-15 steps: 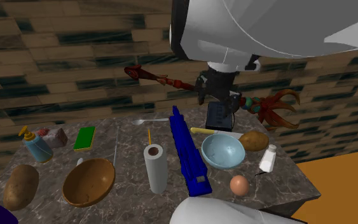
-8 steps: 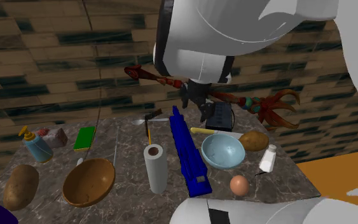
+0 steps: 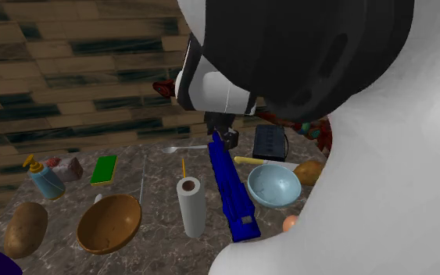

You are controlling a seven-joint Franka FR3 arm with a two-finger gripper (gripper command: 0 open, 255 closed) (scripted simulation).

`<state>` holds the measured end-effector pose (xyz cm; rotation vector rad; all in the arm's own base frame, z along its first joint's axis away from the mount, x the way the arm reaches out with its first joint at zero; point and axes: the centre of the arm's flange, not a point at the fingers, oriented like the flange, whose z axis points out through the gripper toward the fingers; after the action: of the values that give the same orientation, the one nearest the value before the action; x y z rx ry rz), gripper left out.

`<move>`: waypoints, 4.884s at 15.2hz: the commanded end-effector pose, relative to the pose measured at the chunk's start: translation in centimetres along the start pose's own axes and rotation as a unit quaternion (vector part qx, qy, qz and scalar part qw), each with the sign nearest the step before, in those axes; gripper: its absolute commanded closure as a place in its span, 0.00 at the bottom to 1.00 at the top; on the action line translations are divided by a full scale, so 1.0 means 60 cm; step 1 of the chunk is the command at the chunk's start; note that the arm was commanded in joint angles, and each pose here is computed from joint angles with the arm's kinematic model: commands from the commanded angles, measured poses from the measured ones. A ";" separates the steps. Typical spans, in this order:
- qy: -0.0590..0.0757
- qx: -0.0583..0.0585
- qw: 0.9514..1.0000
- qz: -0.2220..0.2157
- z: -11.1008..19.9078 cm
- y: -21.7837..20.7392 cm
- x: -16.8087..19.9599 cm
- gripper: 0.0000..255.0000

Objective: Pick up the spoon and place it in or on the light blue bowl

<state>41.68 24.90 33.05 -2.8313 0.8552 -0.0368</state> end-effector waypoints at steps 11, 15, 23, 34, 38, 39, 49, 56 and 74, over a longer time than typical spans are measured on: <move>-0.012 0.039 0.996 0.079 0.180 -0.178 -0.002 0.00; -0.016 0.051 0.993 0.104 0.234 -0.238 0.003 0.00; -0.016 0.051 0.993 0.104 0.301 -0.245 0.002 0.00; -0.016 0.051 0.993 0.104 0.301 -0.245 0.002 1.00; -0.016 0.051 0.993 0.104 0.301 -0.245 0.002 1.00; -0.016 0.051 0.993 0.104 0.301 -0.245 0.002 1.00; -0.016 0.051 0.993 0.104 0.232 -0.258 0.000 1.00; -0.016 0.051 0.993 0.104 0.171 -0.269 -0.002 1.00; -0.016 0.051 0.993 0.104 0.032 -0.209 0.019 1.00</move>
<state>50.15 35.97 33.27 -2.6268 1.1021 -0.0062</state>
